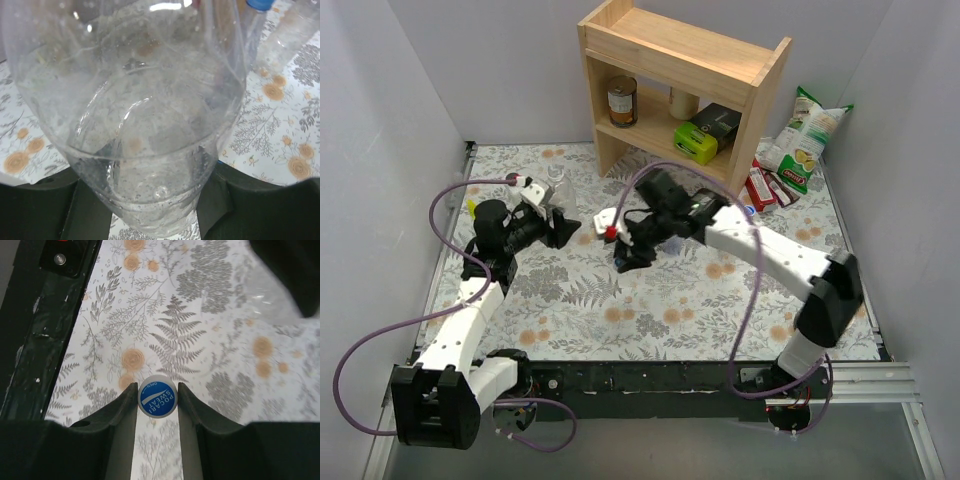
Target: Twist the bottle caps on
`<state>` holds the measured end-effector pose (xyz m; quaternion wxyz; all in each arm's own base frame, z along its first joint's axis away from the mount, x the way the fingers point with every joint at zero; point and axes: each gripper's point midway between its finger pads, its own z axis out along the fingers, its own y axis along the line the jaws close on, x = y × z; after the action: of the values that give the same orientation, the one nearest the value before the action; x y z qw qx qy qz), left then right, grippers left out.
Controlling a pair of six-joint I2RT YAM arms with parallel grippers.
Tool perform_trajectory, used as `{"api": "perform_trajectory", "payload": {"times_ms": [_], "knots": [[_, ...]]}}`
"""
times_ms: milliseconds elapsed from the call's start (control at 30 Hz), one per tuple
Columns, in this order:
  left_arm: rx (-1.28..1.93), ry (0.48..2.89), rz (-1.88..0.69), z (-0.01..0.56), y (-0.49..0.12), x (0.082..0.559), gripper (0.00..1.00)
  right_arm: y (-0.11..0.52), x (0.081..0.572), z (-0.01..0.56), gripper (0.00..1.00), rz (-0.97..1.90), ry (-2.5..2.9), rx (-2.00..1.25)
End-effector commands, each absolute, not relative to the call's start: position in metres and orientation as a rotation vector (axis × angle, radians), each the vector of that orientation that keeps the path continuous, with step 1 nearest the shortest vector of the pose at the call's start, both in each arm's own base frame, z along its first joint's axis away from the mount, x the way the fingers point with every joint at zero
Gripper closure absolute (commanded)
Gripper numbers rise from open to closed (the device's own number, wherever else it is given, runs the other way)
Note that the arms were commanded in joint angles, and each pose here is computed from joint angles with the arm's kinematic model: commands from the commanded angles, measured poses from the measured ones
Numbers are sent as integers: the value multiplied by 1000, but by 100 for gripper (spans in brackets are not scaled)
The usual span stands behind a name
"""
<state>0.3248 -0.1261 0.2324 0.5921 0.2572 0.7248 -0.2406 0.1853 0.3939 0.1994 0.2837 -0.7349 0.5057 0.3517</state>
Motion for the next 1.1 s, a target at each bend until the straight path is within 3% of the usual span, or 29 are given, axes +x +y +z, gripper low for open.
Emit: {"api": "perform_trajectory", "payload": {"times_ms": [0, 200, 367, 1067], "knots": [[828, 1465, -616, 241, -152, 307, 100, 346, 174, 256, 72, 968, 1341, -1931], [1065, 1402, -719, 179, -197, 250, 100, 326, 173, 333, 72, 900, 1247, -1801], [1181, 1383, -784, 146, -228, 215, 100, 332, 170, 363, 72, 933, 1197, -1764], [1237, 1288, -807, 144, -247, 187, 100, 354, 152, 323, 70, 1093, 1218, -1925]]}}
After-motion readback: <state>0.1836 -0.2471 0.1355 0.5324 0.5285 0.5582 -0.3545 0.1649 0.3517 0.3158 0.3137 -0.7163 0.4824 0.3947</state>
